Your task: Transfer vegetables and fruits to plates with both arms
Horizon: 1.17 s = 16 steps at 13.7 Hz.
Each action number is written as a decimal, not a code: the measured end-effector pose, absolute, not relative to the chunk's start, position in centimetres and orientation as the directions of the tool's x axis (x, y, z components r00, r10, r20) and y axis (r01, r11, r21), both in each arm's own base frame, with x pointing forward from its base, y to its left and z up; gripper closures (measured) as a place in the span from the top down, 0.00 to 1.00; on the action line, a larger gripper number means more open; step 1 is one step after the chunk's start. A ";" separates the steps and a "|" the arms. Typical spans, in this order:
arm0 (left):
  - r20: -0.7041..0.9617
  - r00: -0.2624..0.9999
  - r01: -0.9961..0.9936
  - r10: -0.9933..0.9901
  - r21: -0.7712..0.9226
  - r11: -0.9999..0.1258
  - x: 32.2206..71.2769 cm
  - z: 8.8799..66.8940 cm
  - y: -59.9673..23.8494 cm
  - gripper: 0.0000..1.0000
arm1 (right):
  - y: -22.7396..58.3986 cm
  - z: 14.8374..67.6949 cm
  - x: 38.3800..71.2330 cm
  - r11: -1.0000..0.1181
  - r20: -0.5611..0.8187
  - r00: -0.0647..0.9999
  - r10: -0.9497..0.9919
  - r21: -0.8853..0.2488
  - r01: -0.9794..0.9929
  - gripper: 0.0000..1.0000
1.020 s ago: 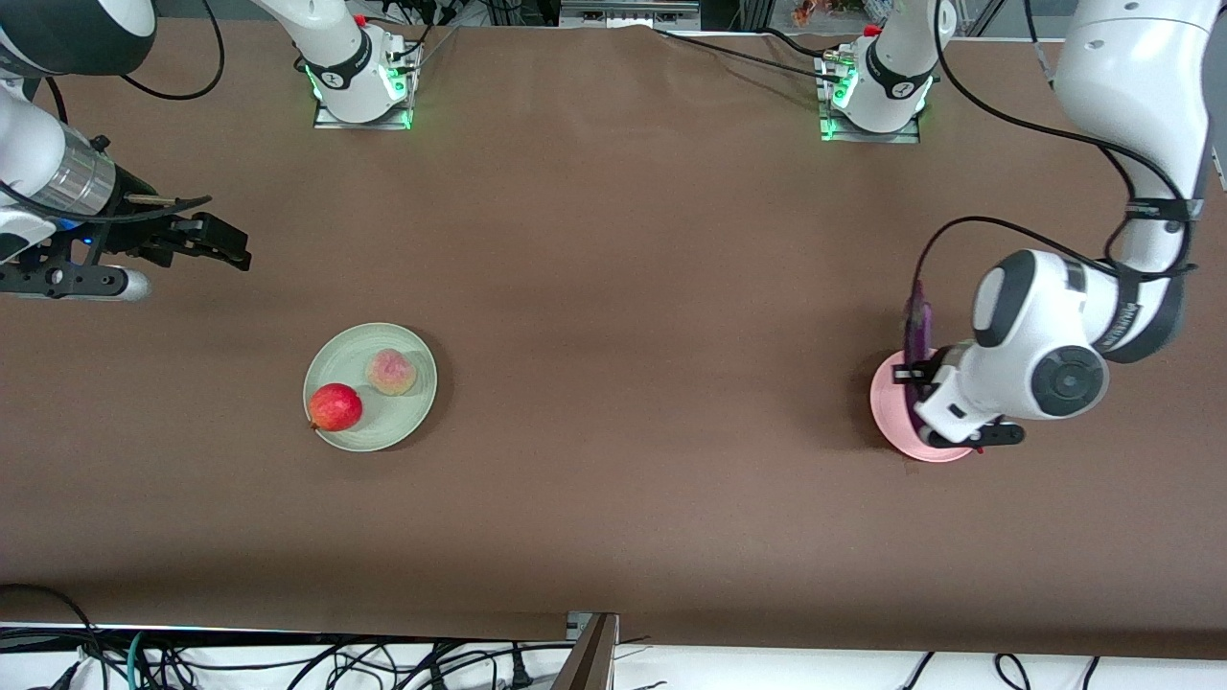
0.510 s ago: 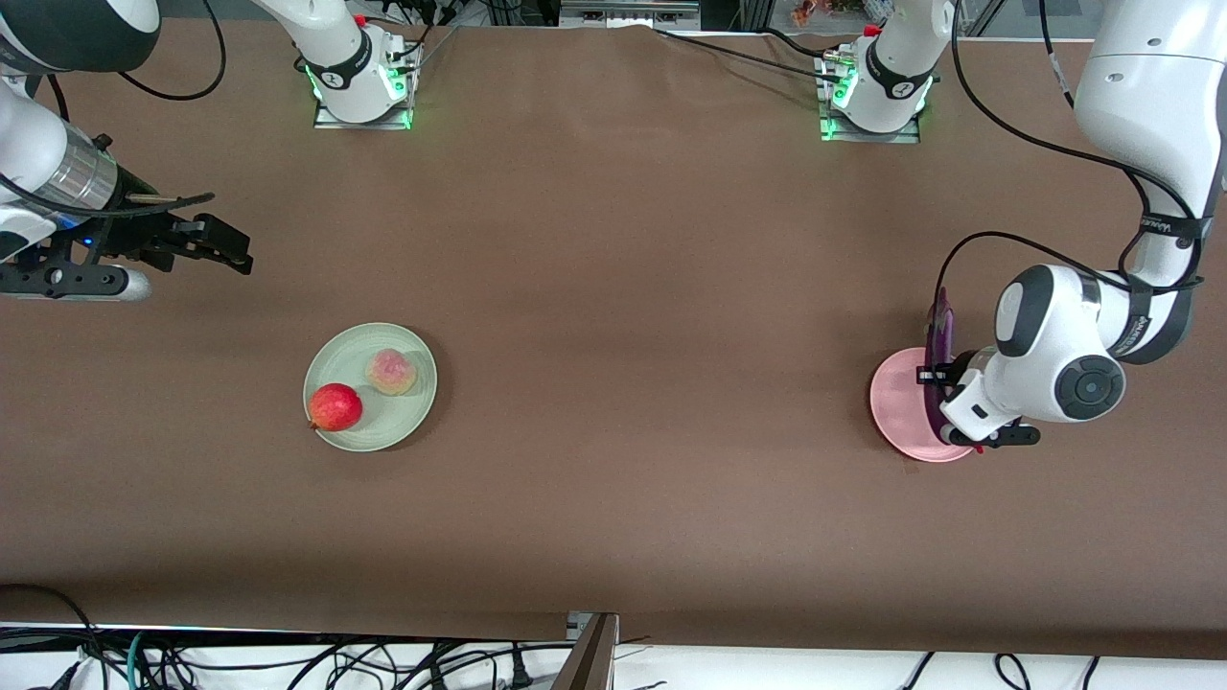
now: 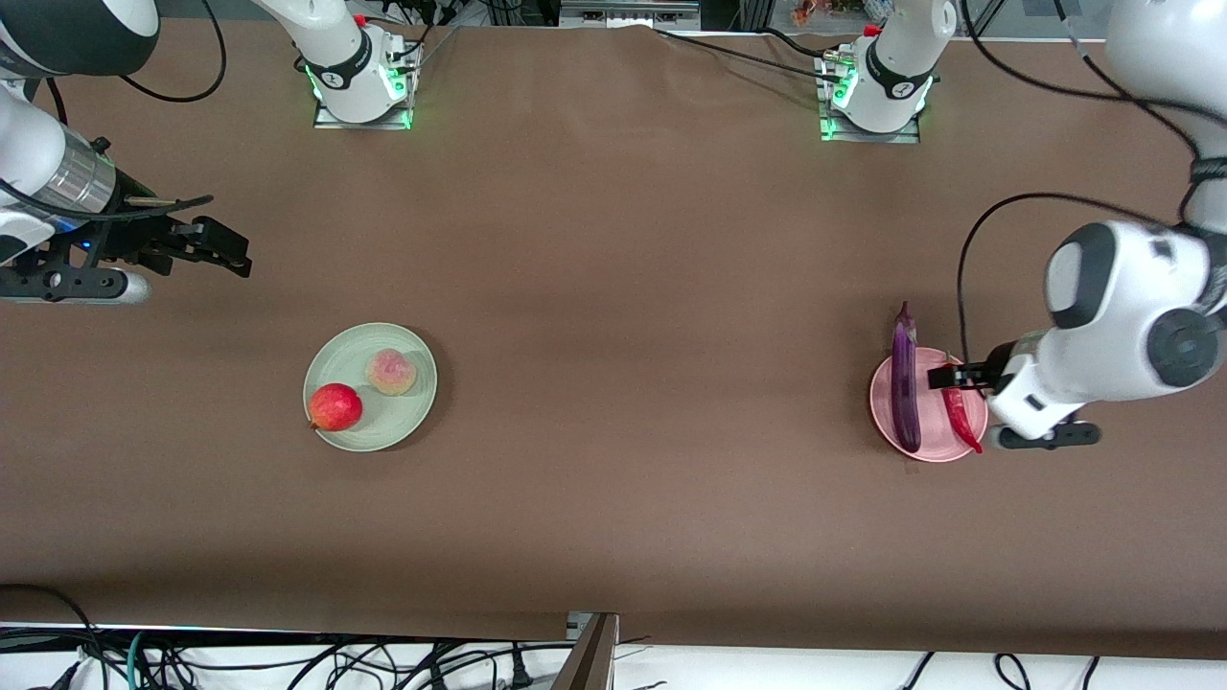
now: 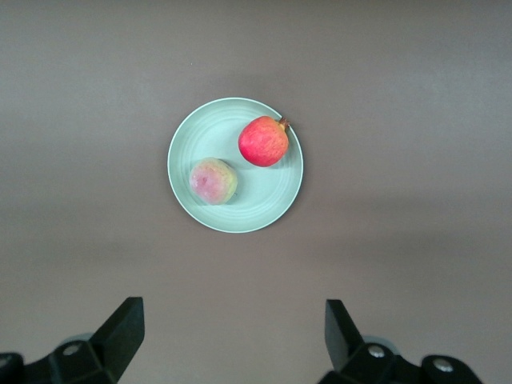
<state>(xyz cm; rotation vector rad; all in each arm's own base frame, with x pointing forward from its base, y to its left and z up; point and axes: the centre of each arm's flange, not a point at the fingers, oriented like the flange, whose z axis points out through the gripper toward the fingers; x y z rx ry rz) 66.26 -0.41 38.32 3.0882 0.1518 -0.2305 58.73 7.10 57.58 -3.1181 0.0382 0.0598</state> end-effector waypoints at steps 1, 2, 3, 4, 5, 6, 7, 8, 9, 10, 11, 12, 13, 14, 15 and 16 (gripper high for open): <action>-0.124 0.987 0.106 0.101 0.038 -0.994 66.1 41.2 0.1 1.00 | 7.1 57.5 58.8 -0.999 -0.039 0.999 -0.022 -0.022 -0.023 1.00; -0.097 0.990 0.110 0.106 0.037 -0.993 65.8 43.8 0.6 1.00 | 7.1 57.6 58.8 -1.000 -0.038 0.999 -0.021 -0.022 -0.022 1.00; -0.065 0.992 0.114 0.112 0.034 -0.993 65.6 46.2 0.8 1.00 | 7.1 57.6 58.8 -1.000 -0.037 0.999 -0.020 -0.022 -0.020 1.00; -0.036 0.993 0.116 0.115 0.031 -0.993 65.2 48.5 0.8 1.00 | 7.1 57.7 58.8 -1.000 -0.035 0.999 -0.015 -0.023 -0.016 1.00; -0.022 0.993 0.117 0.116 0.026 -0.993 64.8 50.6 0.8 1.00 | 7.0 57.7 58.8 -1.000 -0.033 0.999 -0.007 -0.023 -0.008 1.00; -0.020 0.993 0.117 0.117 0.022 -0.993 64.4 52.6 0.8 1.00 | 7.0 57.7 58.8 -1.000 -0.032 0.999 -0.002 -0.023 -0.003 1.00; -0.017 0.993 0.117 0.116 0.021 -0.993 64.1 54.4 0.8 1.00 | 7.0 57.7 58.8 -1.000 -0.032 0.999 0.001 -0.023 0.001 1.00; -0.004 0.993 0.114 0.114 0.026 -0.993 64.1 55.9 0.6 1.00 | 7.1 57.8 58.8 -1.000 -0.032 0.999 0.003 -0.024 0.003 1.00; 0.012 0.994 0.112 0.112 0.031 -0.993 64.2 56.9 0.4 1.00 | 7.1 57.8 58.8 -1.000 -0.031 0.999 0.004 -0.024 0.003 1.00; 0.023 0.993 0.111 0.112 0.034 -0.993 64.2 57.6 0.4 1.00 | 7.1 57.8 58.8 -1.000 -0.031 1.000 0.005 -0.024 0.004 1.00; 0.022 0.993 0.113 0.114 0.030 -0.993 64.0 58.1 0.4 1.00 | 7.1 57.8 58.8 -1.000 -0.031 1.000 0.006 -0.024 0.005 1.00; 0.013 0.993 0.118 0.119 0.017 -0.993 63.5 58.6 0.6 1.00 | 7.1 57.8 58.8 -1.000 -0.031 1.000 0.006 -0.024 0.005 1.00; 0.002 0.993 0.114 0.114 -0.005 -0.993 62.7 59.0 0.5 1.00 | 7.1 57.8 58.8 -1.000 -0.031 0.999 0.007 -0.024 0.006 1.00; -0.004 0.995 0.096 0.096 -0.030 -0.995 61.6 59.2 0.0 1.00 | 7.1 57.8 58.8 -1.000 -0.031 0.999 0.007 -0.024 0.006 1.00; 0.009 0.998 0.062 0.062 -0.045 -0.997 60.4 59.4 -0.8 1.00 | 7.1 57.8 58.8 -1.000 -0.031 0.999 0.008 -0.024 0.007 1.00; 0.043 0.999 0.027 0.025 -0.049 -0.998 59.1 59.1 -1.4 1.00 | 7.1 57.8 58.8 -1.000 -0.031 0.999 0.008 -0.024 0.007 1.00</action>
